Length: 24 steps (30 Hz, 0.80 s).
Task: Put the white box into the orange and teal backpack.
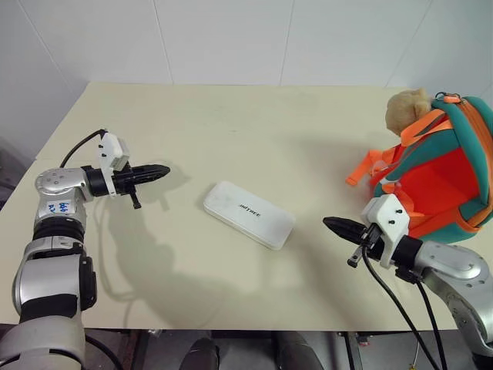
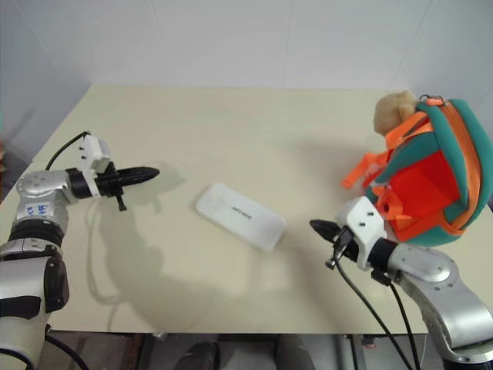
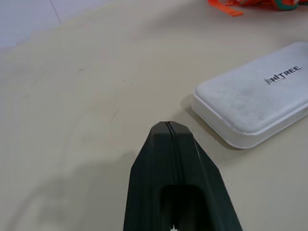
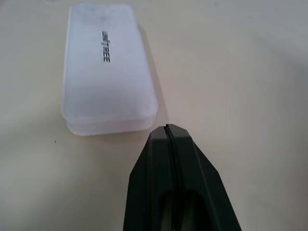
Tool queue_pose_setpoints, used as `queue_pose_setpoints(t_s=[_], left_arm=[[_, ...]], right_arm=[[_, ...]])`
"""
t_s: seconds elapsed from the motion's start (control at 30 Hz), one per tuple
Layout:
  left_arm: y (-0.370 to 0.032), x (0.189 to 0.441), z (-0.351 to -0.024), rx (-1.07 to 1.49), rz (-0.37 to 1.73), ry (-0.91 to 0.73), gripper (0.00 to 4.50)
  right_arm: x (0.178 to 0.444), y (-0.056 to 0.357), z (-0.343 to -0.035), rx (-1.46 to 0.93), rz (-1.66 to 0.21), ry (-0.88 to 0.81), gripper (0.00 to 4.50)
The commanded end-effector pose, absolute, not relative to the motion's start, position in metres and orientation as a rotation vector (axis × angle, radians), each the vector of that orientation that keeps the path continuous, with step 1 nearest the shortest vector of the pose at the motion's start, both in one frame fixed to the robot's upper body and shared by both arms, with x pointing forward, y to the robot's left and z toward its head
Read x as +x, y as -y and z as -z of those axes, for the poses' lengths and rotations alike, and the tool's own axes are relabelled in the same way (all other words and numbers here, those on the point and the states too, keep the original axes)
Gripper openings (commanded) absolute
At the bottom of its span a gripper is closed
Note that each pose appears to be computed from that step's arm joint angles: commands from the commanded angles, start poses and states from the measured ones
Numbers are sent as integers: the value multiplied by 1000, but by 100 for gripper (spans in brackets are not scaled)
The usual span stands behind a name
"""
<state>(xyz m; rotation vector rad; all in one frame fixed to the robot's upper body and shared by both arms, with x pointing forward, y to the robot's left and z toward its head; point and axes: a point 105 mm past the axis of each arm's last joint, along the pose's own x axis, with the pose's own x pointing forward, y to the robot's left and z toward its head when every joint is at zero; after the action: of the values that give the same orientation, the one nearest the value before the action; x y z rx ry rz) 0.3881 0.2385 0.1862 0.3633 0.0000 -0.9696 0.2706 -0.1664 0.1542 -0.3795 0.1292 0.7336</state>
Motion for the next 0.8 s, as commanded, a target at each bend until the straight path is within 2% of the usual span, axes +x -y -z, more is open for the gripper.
queue_pose_setpoints(t_s=[0.03, 0.3, 0.53, 0.8], left_arm=[[-232, 392, -191, 369, 980, 7, 0], [-210, 407, -174, 309, 959, -96, 0], [-188, 407, -156, 259, 1031, -217, 0], [-174, 415, -149, 272, 1011, -243, 0]], right_arm=[[270, 162, -155, -401, -711, -123, 12], [271, 150, -128, -397, -719, -250, 12], [274, 145, -122, -407, -709, -269, 12], [278, 138, -116, -412, -705, -283, 12]])
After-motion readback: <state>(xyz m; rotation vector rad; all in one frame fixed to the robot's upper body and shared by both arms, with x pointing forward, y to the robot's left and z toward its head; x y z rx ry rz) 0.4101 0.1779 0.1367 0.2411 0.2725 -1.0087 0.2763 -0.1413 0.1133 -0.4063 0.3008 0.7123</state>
